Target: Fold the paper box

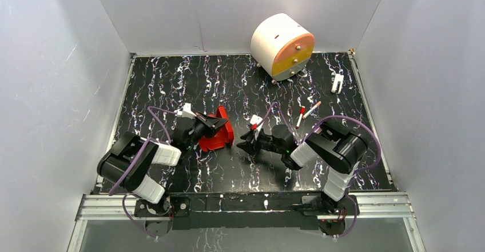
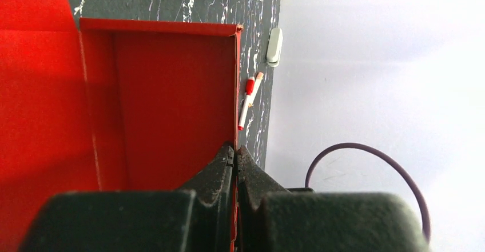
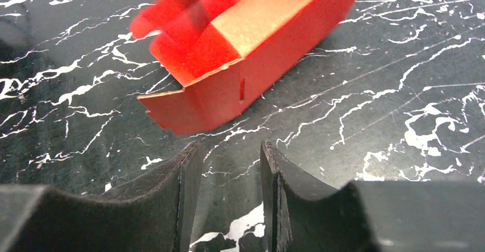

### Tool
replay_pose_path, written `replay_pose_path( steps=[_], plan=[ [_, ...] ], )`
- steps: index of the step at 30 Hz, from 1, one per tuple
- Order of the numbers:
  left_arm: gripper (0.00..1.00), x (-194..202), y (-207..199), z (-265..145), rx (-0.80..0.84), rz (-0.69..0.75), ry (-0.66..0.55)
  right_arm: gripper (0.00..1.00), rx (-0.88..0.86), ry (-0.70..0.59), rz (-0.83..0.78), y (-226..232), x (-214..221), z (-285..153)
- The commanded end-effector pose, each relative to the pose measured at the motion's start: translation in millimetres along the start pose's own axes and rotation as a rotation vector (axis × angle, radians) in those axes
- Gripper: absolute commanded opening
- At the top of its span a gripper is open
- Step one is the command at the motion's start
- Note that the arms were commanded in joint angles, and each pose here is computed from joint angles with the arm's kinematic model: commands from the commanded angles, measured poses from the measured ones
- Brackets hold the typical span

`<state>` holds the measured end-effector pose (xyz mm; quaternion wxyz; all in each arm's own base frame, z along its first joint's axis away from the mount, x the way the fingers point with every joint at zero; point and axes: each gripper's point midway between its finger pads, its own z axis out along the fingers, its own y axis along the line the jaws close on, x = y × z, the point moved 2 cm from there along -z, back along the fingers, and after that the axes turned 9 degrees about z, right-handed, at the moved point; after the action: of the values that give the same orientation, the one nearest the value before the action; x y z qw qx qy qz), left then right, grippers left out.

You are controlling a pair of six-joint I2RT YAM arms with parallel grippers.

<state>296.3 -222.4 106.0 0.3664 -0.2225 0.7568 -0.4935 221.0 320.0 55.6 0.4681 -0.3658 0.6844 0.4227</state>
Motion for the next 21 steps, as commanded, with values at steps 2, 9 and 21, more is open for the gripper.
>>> replay_pose_path(
  steps=[2,9,21],
  plan=[
    [0.0,-7,-8,-6,0.047,-0.055,-0.056,0.5,-0.015,-0.116,-0.058,12,-29,9],
    [0.0,-2,0,-11,0.046,-0.092,-0.071,0.5,-0.014,-0.163,-0.078,24,-37,18],
    [0.0,11,5,-13,0.075,-0.162,-0.074,0.51,0.078,-0.244,-0.044,27,-43,28]
  ],
)
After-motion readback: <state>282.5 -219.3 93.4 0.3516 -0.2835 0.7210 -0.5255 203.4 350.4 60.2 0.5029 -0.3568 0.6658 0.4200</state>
